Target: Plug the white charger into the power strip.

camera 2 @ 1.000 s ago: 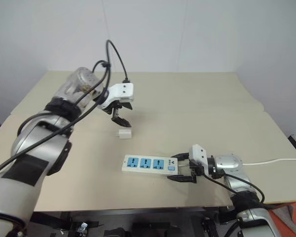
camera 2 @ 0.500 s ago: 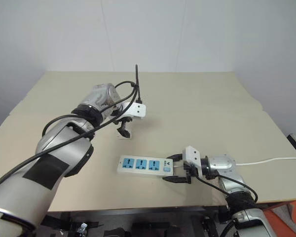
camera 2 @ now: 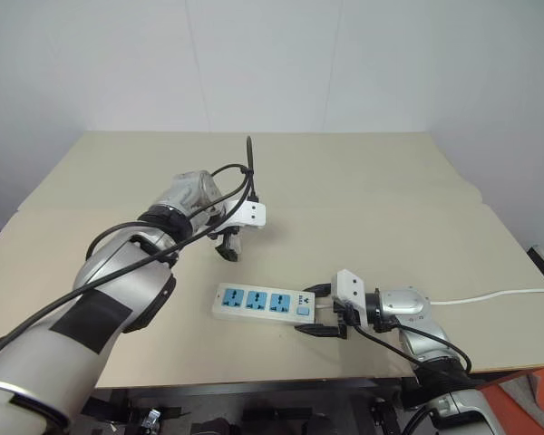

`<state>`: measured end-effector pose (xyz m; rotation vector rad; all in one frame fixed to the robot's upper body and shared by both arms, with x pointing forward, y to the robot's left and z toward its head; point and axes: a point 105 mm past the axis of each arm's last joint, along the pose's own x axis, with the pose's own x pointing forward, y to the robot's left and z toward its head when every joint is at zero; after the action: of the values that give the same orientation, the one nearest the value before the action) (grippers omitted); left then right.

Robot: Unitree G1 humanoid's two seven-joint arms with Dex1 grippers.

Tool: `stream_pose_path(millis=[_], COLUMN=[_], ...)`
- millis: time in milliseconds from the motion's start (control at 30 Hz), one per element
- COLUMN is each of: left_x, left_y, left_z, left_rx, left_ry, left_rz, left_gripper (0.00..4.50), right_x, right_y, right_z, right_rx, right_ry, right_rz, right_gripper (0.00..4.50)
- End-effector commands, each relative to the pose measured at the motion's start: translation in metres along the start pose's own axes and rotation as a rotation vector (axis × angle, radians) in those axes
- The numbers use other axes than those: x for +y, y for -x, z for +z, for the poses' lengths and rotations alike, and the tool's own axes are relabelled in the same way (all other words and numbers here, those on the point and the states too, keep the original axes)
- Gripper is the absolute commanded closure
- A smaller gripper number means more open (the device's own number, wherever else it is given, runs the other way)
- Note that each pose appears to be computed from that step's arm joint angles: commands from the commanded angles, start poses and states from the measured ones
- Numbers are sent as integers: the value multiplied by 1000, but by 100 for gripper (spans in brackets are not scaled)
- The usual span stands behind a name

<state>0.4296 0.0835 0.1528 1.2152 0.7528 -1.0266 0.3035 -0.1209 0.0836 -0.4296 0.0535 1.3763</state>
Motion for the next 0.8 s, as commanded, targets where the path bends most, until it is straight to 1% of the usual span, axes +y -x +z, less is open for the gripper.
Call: stream_pose_path(millis=[33,200,333,433,467,567,667,733,800], left_x=[5,4,2,1,1,1,0,0,-1], left_y=[4,3,1,0,-1,-4,-6,-8,-10], left_z=[6,10,10,10,11,7,7,5,3], left_rx=[-8,-36,-25,-25,-30,7,2,7,18], left_ry=[-15,5,-6,0,6,-22,-9,-8,-10], left_rz=[29,31,16,14,14,31,30,34,33], left_gripper=[0,0,0,57,86,187,291,348,350], right_x=[3,3,3,2,2,3,2,2,1], right_y=[-5,-5,-4,-3,-2,-2,-1,0,0], right_z=[-1,-1,-2,-4,-4,-4,-4,-4,-4], right_rx=[15,22,34,45,46,49,55,58,59], right_ry=[0,0,-6,-10,-11,-14,-16,-15,-16], right_rz=[11,8,-1,-10,-11,-15,-20,-26,-32], right_gripper=[105,105,105,105,105,105,105,105,105])
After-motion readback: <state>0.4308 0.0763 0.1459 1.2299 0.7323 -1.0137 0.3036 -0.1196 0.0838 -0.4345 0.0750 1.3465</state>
